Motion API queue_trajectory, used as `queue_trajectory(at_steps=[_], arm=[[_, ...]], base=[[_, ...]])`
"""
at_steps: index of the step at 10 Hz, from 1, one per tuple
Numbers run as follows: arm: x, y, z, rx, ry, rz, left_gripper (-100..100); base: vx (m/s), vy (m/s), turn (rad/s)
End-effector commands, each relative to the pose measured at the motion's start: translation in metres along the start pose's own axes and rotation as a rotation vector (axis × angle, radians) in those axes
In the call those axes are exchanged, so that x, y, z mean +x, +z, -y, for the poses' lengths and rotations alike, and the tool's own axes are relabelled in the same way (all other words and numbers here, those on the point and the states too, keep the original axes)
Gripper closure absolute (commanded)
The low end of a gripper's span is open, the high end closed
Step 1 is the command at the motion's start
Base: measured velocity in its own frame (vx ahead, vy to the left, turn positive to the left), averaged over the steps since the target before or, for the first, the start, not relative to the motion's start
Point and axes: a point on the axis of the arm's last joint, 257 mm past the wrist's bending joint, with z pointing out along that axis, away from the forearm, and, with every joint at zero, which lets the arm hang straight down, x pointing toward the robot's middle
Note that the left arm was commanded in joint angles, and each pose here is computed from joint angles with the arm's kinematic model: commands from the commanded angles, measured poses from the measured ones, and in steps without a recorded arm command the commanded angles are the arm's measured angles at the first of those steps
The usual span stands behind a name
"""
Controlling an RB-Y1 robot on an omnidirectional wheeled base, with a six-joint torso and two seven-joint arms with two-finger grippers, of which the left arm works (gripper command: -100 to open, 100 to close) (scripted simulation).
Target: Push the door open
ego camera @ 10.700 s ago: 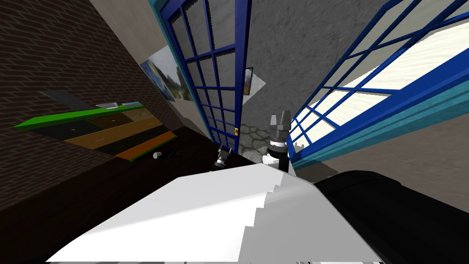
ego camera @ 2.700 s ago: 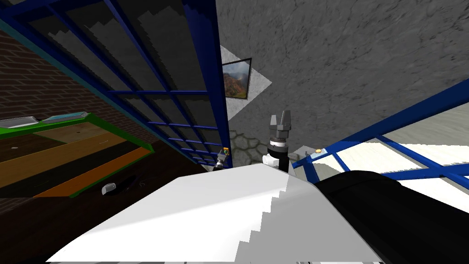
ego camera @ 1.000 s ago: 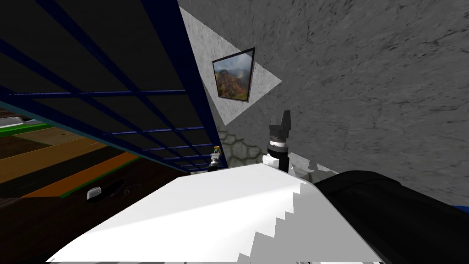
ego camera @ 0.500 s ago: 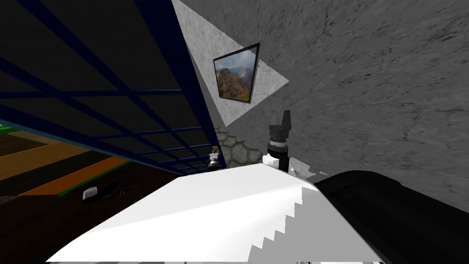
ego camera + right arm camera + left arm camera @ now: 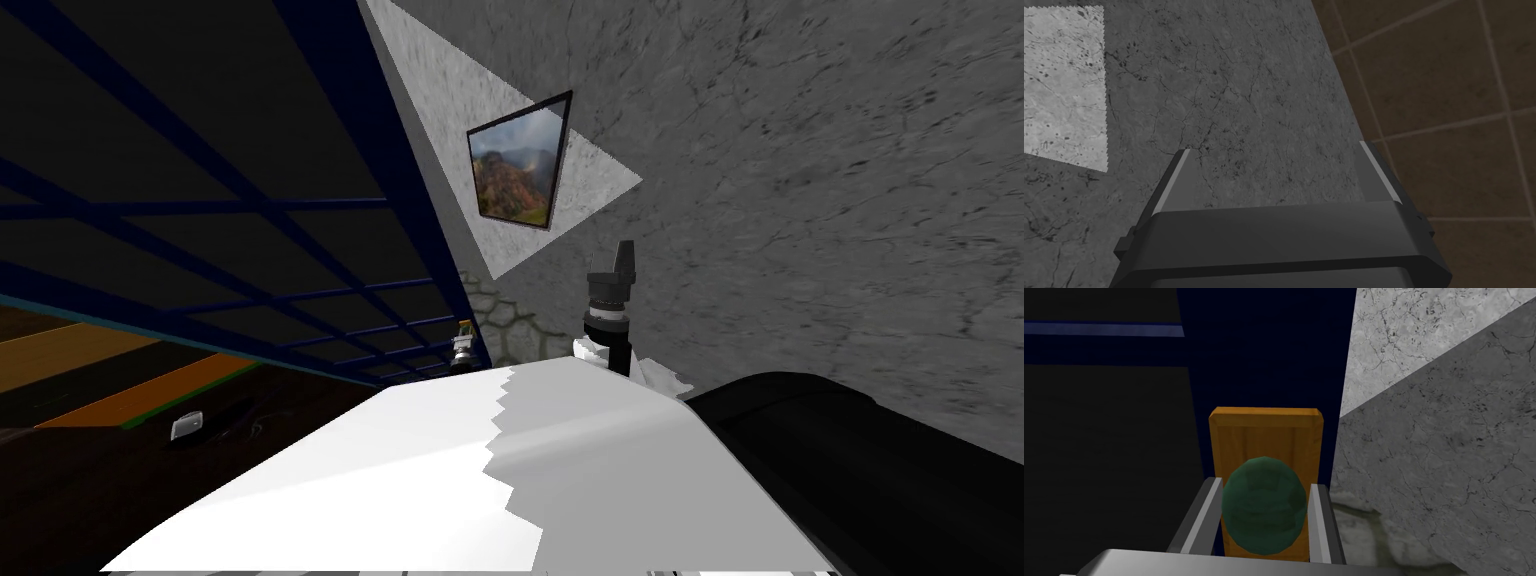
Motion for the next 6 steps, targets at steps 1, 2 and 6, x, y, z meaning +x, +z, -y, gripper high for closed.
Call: queue_trajectory(at_steps=[1,2,6], arm=[[0.007,0.0053,0.014,0.021,0.007,-0.013,100],[0.007,0.0065,0.028,0.049,0.012,-0.014,100],[0.008,0.0078,0.046,0.107,-0.001,-0.015,100]], base=[[0.116,-0.061,0.041],[0.164,-0.053,0.053],[0.214,-0.083,0.07]])
